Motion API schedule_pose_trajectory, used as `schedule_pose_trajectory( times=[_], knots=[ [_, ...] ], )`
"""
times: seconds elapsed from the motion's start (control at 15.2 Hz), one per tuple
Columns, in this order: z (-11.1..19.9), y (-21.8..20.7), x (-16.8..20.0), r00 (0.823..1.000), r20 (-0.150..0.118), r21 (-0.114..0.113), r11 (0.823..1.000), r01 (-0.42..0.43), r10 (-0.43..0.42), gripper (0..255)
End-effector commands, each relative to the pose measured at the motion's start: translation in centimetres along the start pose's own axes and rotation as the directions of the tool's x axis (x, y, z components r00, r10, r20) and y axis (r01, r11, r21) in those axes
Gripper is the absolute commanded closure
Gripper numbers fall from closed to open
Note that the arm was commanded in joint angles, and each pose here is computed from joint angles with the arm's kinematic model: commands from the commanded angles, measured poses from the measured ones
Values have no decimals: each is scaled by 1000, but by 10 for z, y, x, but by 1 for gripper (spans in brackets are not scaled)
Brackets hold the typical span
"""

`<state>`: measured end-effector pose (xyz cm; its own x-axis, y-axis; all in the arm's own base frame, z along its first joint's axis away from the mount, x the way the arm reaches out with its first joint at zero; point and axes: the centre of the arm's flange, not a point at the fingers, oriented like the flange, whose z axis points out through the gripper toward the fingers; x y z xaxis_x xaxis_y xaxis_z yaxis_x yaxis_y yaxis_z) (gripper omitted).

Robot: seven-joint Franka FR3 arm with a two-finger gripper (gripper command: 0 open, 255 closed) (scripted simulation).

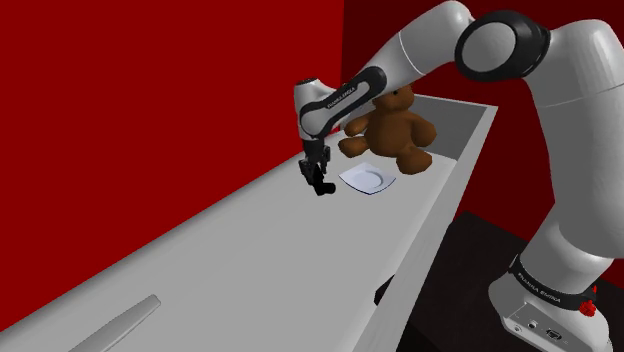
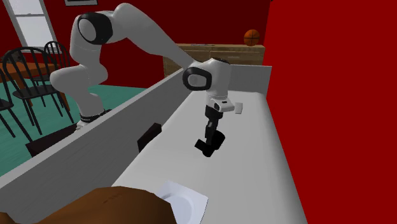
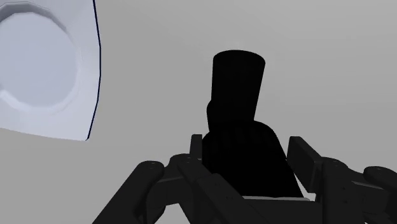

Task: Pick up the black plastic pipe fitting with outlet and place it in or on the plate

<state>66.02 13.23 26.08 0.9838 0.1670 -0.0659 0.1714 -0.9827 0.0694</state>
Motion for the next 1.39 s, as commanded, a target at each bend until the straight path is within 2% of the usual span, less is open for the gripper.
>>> schedule_pose_trajectory(
  times=[0.0,1.25,1.32],
  knots=[
    [3,26,-5,1000,0,0,1000,1,-1,255],
    [21,278,-57,1000,0,0,1000,1,-1,255],
    [26,277,-57,1000,0,0,1000,1,-1,255]
  ],
)
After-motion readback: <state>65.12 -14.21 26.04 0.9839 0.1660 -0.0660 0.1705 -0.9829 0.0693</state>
